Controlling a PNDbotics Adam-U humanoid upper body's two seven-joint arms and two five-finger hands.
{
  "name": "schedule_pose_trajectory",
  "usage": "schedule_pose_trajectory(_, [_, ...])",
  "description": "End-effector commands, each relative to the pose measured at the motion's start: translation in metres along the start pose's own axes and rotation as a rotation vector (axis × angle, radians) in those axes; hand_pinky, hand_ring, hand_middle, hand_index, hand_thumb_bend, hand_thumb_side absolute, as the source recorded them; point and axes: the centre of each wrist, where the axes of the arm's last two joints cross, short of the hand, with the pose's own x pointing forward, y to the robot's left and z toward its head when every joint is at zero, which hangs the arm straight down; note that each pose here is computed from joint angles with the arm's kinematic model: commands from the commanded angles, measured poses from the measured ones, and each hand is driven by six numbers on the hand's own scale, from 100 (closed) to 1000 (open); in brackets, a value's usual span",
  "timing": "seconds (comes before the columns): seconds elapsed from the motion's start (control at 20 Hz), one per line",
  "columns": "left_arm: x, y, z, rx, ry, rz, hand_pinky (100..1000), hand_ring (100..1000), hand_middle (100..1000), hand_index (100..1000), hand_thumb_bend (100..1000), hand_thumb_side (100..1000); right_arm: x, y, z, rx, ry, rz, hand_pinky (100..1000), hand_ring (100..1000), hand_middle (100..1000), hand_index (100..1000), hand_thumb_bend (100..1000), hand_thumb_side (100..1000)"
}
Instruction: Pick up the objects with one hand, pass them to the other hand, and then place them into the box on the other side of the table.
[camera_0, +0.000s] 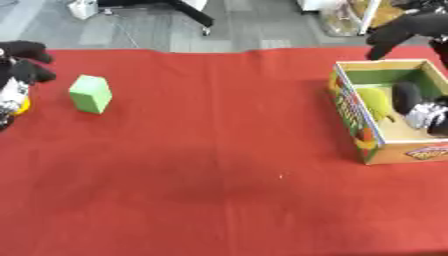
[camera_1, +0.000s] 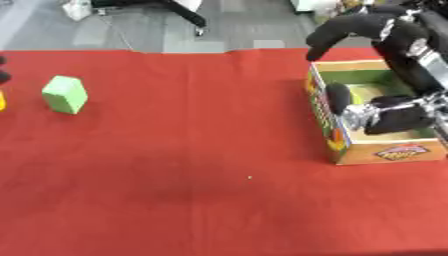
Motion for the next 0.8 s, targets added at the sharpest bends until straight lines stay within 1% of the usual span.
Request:
schedule_pose_trajectory(0.05, [0.001,0.038,-0.008,-0.127,0.057,-0.326,770,723,751,884,100,508,0.002,0.005,-0.007,0.029,-0.056,-0.033,690,620,719,902,100,144])
schedule_pose_trajectory(0.1, [0.001,0.046,-0.013,-0.178,0.072,-0.399,786,748,770,899,100,438,0.002,0.008,-0.007,0.032,-0.059,-0.049,686,616,714,902,100,175])
schedule_pose_trajectory(0.15, [0.001,0.053,-0.019,-0.235,0.086,-0.477,795,762,781,906,100,411,0.002,0.011,-0.008,0.037,-0.062,-0.066,686,616,714,903,100,186])
schedule_pose_trajectory(0.2, [0.001,0.059,-0.025,-0.288,0.100,-0.547,810,785,801,919,204,387,0.002,0.014,-0.008,0.044,-0.066,-0.080,686,615,713,902,100,206])
schedule_pose_trajectory(0.25, [-0.001,0.063,-0.031,-0.344,0.120,-0.613,820,801,814,929,270,364,0.001,0.017,-0.008,0.051,-0.070,-0.093,684,612,710,902,100,224])
schedule_pose_trajectory(0.3, [-0.003,0.066,-0.037,-0.393,0.137,-0.668,838,825,832,939,361,318,0.001,0.020,-0.009,0.056,-0.072,-0.106,680,608,706,902,100,267])
schedule_pose_trajectory(0.35, [-0.004,0.067,-0.043,-0.444,0.149,-0.720,849,841,844,943,430,314,0.001,0.023,-0.009,0.058,-0.073,-0.122,676,604,701,901,100,303])
schedule_pose_trajectory(0.4, [-0.006,0.068,-0.049,-0.487,0.155,-0.764,856,852,851,947,483,331,0.001,0.027,-0.009,0.061,-0.072,-0.136,674,601,699,901,100,328])
schedule_pose_trajectory(0.5, [-0.008,0.067,-0.061,-0.554,0.159,-0.849,869,870,867,953,611,365,0.001,0.033,-0.009,0.070,-0.069,-0.164,668,595,692,901,100,333])
schedule_pose_trajectory(0.55, [-0.011,0.065,-0.067,-0.582,0.168,-0.884,876,880,875,957,649,375,0.001,0.036,-0.009,0.074,-0.067,-0.177,666,593,690,901,100,336])
schedule_pose_trajectory(0.7, [-0.024,0.059,-0.080,-0.636,0.205,-0.948,884,894,897,964,702,427,0.002,0.045,-0.010,0.083,-0.057,-0.215,657,583,679,899,100,345])
schedule_pose_trajectory(0.8, [-0.036,0.054,-0.086,-0.652,0.241,-0.959,883,894,899,964,707,443,0.002,0.050,-0.009,0.089,-0.049,-0.237,653,579,675,899,100,348])
